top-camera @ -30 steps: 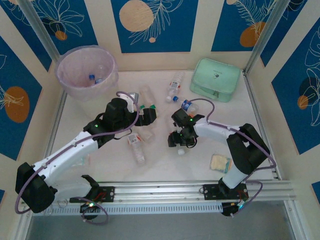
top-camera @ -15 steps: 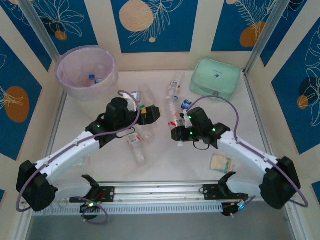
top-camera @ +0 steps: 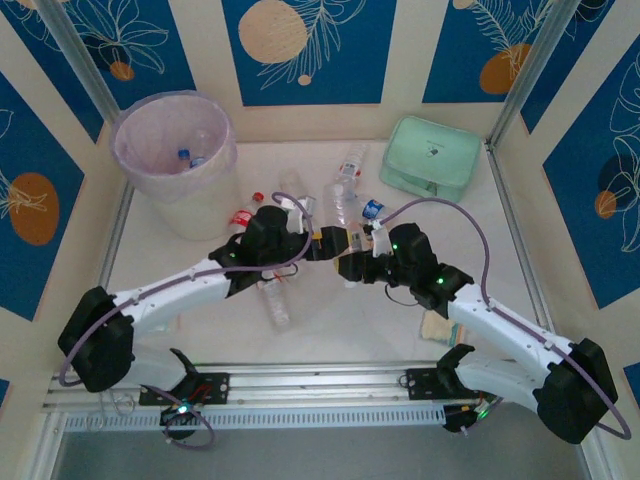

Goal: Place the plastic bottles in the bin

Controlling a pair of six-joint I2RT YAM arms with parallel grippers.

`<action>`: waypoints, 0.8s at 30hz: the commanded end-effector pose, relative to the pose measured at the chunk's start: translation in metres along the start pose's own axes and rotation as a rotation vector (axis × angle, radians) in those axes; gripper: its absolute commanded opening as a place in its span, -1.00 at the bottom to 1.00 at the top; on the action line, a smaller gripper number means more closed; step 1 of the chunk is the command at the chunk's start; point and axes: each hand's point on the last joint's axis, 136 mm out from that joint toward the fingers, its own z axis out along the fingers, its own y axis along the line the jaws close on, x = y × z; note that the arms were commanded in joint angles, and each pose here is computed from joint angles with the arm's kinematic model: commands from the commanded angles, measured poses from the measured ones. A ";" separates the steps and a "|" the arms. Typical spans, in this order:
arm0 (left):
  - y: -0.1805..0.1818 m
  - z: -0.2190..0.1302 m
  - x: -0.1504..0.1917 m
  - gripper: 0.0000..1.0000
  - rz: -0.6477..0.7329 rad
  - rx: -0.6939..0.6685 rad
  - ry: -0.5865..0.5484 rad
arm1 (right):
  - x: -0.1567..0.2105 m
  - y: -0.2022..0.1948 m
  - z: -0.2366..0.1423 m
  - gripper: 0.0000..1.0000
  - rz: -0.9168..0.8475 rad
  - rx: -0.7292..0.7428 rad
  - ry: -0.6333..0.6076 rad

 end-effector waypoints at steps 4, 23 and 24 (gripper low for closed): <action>-0.015 0.006 -0.017 0.75 0.013 0.040 -0.065 | 0.001 0.014 -0.001 -0.21 -0.014 -0.060 -0.010; -0.012 -0.003 -0.040 -0.05 0.122 -0.066 -0.072 | 0.011 -0.014 -0.010 0.81 0.001 0.046 0.031; -0.012 -0.008 -0.048 -0.07 0.135 -0.078 -0.080 | 0.009 -0.017 -0.014 0.87 0.007 0.059 0.023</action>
